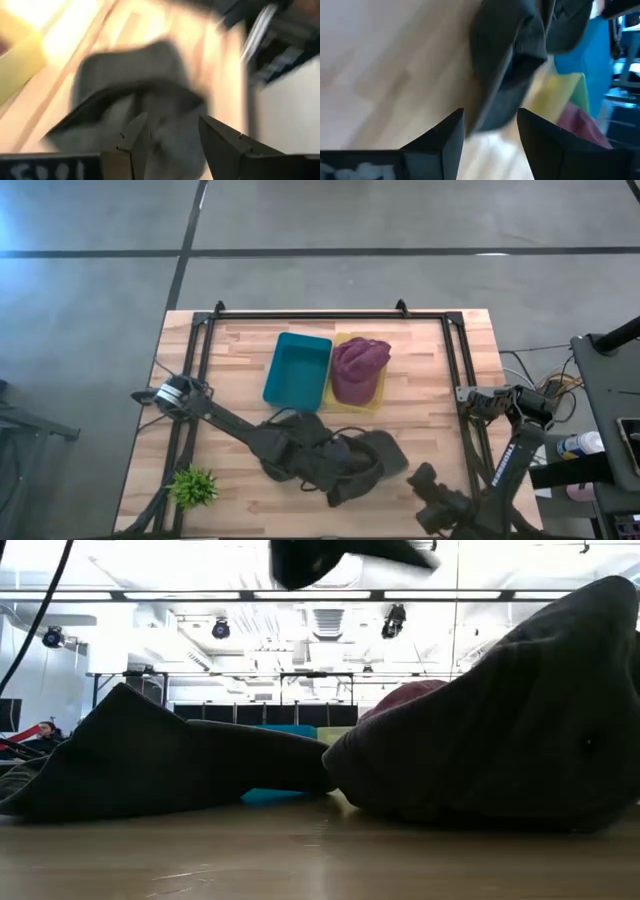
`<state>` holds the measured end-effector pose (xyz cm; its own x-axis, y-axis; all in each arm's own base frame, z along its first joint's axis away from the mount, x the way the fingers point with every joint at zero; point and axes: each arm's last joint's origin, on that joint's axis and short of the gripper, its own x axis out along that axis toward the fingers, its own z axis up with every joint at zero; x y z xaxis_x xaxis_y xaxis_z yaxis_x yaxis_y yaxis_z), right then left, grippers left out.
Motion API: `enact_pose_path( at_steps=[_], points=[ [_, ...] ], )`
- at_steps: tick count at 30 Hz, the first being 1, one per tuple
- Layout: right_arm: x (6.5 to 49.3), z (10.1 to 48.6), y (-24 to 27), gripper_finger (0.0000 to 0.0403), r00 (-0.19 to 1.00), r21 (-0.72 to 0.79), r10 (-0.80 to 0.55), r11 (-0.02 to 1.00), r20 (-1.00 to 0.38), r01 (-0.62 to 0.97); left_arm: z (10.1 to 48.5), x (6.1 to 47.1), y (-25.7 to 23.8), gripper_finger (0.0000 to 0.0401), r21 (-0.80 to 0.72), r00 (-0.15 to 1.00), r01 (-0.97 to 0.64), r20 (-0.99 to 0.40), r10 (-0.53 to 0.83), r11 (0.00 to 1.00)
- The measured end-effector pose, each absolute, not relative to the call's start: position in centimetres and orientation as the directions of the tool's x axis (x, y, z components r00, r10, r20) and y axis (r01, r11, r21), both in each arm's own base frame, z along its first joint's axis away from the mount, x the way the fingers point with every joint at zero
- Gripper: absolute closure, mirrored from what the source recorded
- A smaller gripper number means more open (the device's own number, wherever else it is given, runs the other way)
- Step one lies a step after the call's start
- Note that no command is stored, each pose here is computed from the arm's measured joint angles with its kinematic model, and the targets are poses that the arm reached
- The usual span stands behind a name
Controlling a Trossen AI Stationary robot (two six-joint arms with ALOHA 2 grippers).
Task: Pick & Place hat
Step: Put the right black cap into the blue bin
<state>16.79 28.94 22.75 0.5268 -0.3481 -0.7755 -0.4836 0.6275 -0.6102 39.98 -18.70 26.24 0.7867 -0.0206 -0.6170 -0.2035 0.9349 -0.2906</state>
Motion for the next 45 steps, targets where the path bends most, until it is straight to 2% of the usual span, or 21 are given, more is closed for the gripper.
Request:
enact_pose_path(
  at_steps=[4,8,11,16,20,26,38,45],
  points=[
    [19.2,23.2,29.1,0.0225,0.563,-0.557,-0.278,0.718,-0.779,-0.417,24.2,38.8,-18.4,0.0238,-0.185,0.647,-0.210,-0.763,-0.005,0.960],
    [21.7,24.2,28.7,0.0225,0.597,-0.527,-0.241,0.768,-0.765,-0.364,24.1,38.7,-18.8,0.0238,-0.197,0.632,-0.085,-0.769,-0.100,0.977],
    [23.4,24.5,28.2,0.0225,0.613,-0.524,-0.227,0.772,-0.757,-0.361,23.4,39.0,-19.1,0.0238,-0.187,0.657,0.003,-0.741,-0.143,0.982],
    [25.0,23.7,26.9,0.0225,0.550,-0.463,-0.228,0.820,-0.803,-0.336,22.3,40.0,-18.6,0.0238,-0.231,0.733,0.150,-0.626,-0.265,0.961],
    [25.7,22.4,26.2,0.0225,0.523,-0.458,-0.258,0.837,-0.813,-0.299,20.5,40.6,-17.7,0.0238,-0.285,0.783,0.182,-0.537,-0.314,0.941],
    [26.0,20.6,26.7,0.0225,0.451,-0.412,-0.238,0.846,-0.860,-0.338,18.0,42.3,-16.9,0.0238,-0.344,0.793,0.194,-0.496,-0.353,0.919],
    [25.4,17.8,28.5,0.0225,0.298,-0.274,-0.175,0.902,-0.939,-0.334,15.8,46.7,-17.7,0.0238,-0.298,0.825,0.235,-0.443,-0.352,0.925],
    [23.3,20.0,28.8,0.0225,0.337,-0.306,-0.200,0.904,-0.920,-0.299,14.1,47.5,-17.2,0.0238,-0.215,0.835,0.130,-0.502,-0.223,0.968]
  ],
)
